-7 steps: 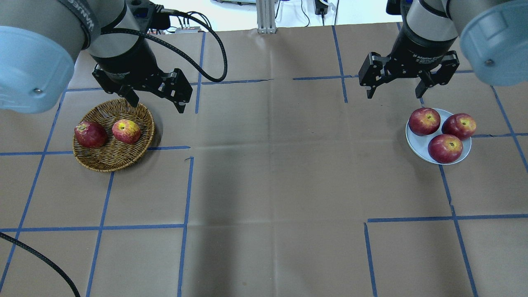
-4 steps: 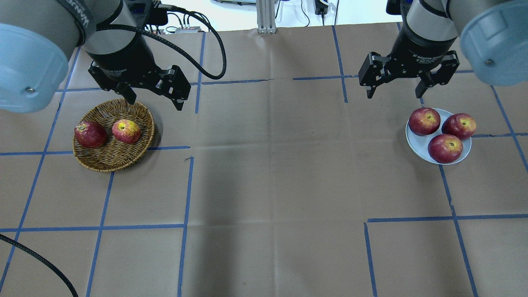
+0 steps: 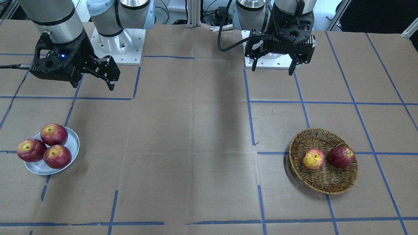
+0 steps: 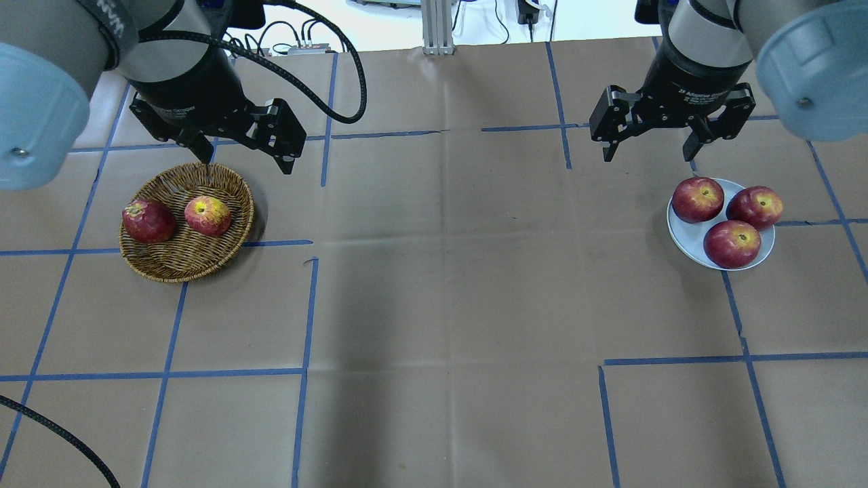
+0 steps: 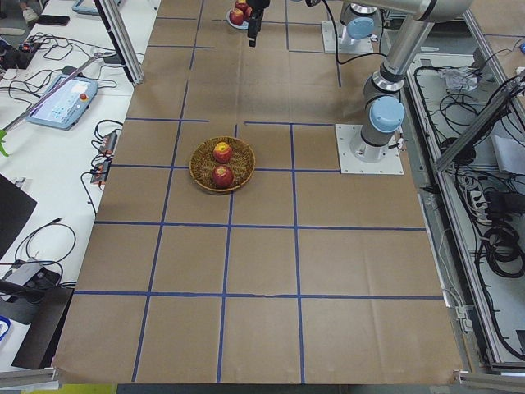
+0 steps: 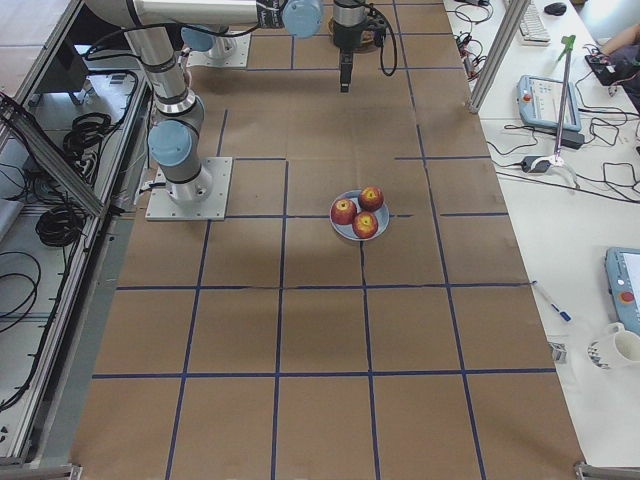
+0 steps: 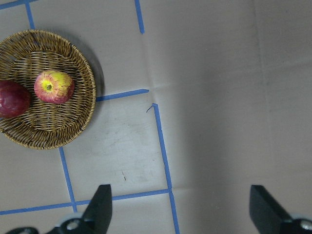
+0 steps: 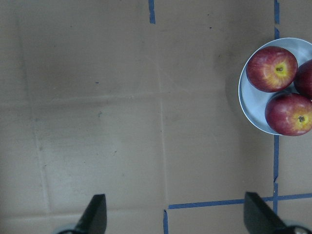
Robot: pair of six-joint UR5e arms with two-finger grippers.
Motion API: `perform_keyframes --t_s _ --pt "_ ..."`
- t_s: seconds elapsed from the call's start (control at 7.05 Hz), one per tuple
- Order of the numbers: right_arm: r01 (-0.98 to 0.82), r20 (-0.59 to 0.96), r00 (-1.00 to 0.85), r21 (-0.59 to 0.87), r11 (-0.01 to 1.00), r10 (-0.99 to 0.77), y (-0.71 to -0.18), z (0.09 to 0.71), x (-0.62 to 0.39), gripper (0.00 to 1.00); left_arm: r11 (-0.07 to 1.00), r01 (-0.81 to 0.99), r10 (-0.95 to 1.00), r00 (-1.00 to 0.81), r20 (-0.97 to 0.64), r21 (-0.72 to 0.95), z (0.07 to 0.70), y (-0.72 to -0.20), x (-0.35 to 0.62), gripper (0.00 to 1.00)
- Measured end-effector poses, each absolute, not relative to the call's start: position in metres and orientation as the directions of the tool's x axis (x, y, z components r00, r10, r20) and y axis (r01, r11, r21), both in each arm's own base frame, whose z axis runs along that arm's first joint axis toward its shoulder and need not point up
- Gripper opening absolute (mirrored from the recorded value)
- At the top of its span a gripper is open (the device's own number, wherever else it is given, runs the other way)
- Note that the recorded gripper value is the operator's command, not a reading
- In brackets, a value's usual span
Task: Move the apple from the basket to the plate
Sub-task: 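Move the left gripper over the wicker basket toward the yellow-red apple, then lower the left gripper into the basket and grasp the yellow-red apple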
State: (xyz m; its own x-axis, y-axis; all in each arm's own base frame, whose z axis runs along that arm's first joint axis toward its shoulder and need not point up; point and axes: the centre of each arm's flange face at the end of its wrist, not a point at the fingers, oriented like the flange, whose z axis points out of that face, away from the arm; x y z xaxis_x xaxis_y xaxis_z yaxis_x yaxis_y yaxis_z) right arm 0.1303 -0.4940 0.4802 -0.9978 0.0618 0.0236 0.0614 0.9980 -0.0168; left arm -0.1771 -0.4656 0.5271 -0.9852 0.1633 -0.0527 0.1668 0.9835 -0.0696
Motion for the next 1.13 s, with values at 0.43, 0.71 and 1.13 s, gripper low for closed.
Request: perform_keyframes --t_s 0.43,0.71,1.13 --pt "0.061 0.024 -0.998 -0.017 0.998 0.062 -0.494 0.480 0.130 1.00 0.987 0.159 0.157 -0.985 -0.068 -0.034 0.501 -0.476 -0.170 0.99" --pt "0.061 0.024 -0.998 -0.016 0.998 0.062 -0.494 0.480 0.130 1.00 0.977 0.213 0.210 -0.973 -0.099 -0.019 0.452 -0.506 -0.131 0.99" --pt "0.061 0.024 -0.998 -0.017 0.998 0.062 -0.494 0.480 0.130 1.00 0.964 0.265 0.266 -0.959 -0.097 0.026 0.376 -0.536 -0.066 0.99"
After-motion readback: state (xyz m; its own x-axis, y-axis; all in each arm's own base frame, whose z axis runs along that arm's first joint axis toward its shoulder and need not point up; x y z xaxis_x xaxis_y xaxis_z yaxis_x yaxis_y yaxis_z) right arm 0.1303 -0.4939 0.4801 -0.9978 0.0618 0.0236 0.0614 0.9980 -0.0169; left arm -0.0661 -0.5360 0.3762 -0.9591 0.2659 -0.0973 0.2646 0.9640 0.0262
